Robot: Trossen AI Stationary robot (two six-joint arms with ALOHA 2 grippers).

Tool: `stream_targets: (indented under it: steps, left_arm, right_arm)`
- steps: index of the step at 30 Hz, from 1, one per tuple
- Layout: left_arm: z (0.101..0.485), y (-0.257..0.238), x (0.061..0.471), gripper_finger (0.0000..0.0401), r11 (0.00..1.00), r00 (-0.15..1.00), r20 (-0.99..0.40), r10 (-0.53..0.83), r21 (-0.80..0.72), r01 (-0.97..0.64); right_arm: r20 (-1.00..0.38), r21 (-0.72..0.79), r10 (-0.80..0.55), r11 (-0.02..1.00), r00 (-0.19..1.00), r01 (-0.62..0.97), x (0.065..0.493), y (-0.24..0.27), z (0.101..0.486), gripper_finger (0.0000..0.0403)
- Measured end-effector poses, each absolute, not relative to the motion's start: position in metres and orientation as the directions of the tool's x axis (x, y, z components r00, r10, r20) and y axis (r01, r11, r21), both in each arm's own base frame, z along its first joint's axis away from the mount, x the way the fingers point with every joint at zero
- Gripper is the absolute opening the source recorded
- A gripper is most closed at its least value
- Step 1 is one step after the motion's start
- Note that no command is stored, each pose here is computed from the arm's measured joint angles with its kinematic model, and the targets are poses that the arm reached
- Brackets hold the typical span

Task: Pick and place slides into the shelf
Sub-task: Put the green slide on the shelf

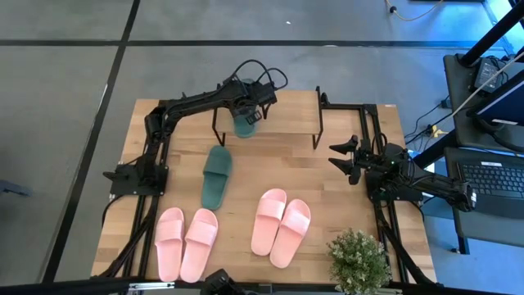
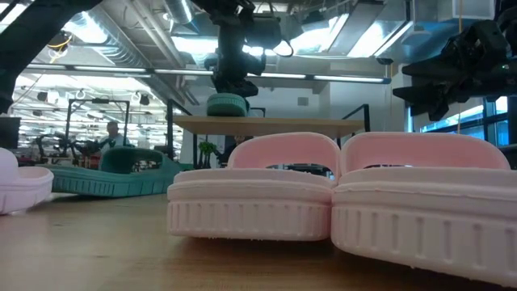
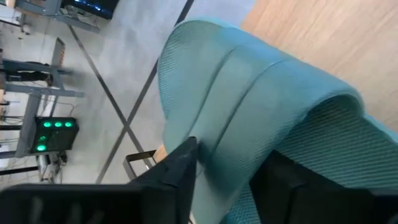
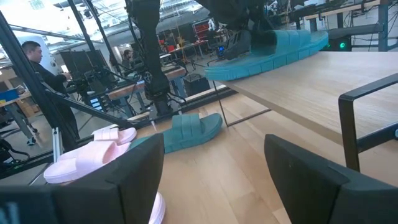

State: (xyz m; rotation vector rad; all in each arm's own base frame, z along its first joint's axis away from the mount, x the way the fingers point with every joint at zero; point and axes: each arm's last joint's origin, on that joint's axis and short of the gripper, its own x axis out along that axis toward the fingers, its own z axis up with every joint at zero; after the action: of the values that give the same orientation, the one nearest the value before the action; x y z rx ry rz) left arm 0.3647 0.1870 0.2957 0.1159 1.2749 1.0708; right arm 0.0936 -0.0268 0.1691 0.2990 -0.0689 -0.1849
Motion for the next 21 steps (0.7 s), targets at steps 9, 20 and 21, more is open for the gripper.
stream_targets:
  steps: [9,20,21]
  left_arm:
    - [0.2955,0.1867,0.3642,0.0162,0.548,-0.095,-0.716,0.692,0.606,-0.576]
    - [0.2948,0.1781,0.3664,0.0186,0.603,-0.091,-0.726,0.681,0.627,-0.493]
    - [0.2947,0.1776,0.3666,0.0196,0.609,-0.090,-0.727,0.681,0.630,-0.482]
  right_arm:
    - [0.040,0.299,-0.191,0.939,0.981,0.171,0.0936,-0.0268,0.1691,0.0277]
    - [0.040,0.299,-0.191,0.939,0.981,0.171,0.0936,-0.0268,0.1691,0.0277]
    - [0.040,0.299,-0.191,0.939,0.981,0.170,0.0936,-0.0268,0.1691,0.0277]
